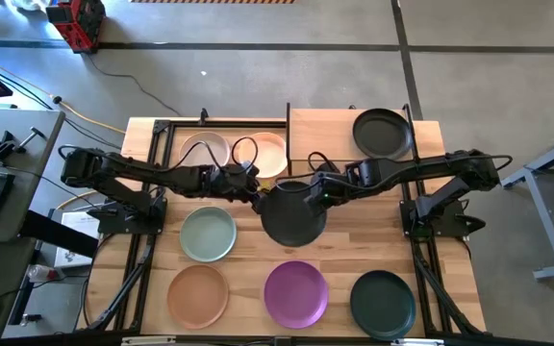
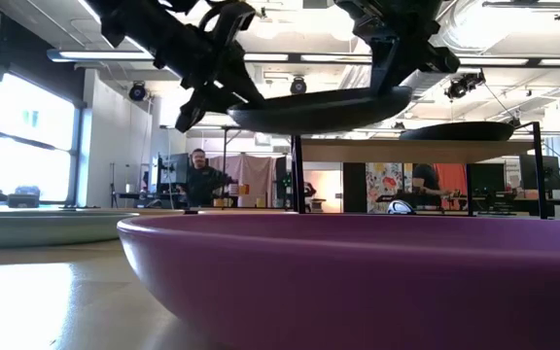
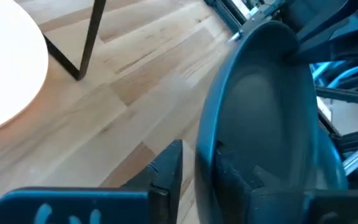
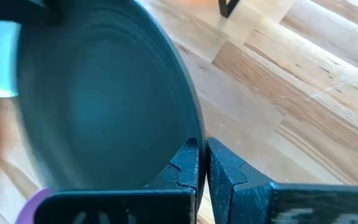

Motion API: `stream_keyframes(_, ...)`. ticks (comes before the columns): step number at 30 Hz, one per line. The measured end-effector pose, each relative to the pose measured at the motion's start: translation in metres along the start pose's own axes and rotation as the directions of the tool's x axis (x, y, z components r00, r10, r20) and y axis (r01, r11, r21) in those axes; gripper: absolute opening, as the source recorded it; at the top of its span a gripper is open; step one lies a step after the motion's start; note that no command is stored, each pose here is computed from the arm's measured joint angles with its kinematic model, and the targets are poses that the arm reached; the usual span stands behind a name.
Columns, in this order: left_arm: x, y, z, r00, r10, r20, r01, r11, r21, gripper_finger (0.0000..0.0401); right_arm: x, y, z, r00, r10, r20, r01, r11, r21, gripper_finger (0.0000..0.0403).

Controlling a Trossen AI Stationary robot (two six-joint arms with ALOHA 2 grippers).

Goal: Place and stack plates onto a shelf
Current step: Stack the top black plate on top of the black plate on the shelf

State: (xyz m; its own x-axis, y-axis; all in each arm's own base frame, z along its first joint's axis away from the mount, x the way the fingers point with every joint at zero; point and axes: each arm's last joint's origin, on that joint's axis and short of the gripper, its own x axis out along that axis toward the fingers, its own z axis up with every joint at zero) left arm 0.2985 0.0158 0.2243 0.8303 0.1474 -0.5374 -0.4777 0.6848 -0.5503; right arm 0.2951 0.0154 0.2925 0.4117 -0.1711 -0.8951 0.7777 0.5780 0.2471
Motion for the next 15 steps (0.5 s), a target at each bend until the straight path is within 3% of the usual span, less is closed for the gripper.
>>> stream_keyframes(9, 0.001, 0.001, 0.017, 0.989, -0.145, 0.019, 0.146, 0.988, -0.058, 0.0095, 0.000, -0.005, -0.003, 0.998, -0.045, -0.037, 0.044, 0.999, -0.022, 0.0001)
stream_keyframes(15, 0.001, 0.007, 0.024, 0.984, -0.178, 0.014, 0.178, 0.980, -0.089, 0.0095, -0.001, -0.010, -0.007, 0.992, -0.087, -0.087, 0.081, 0.994, -0.072, 0.0001)
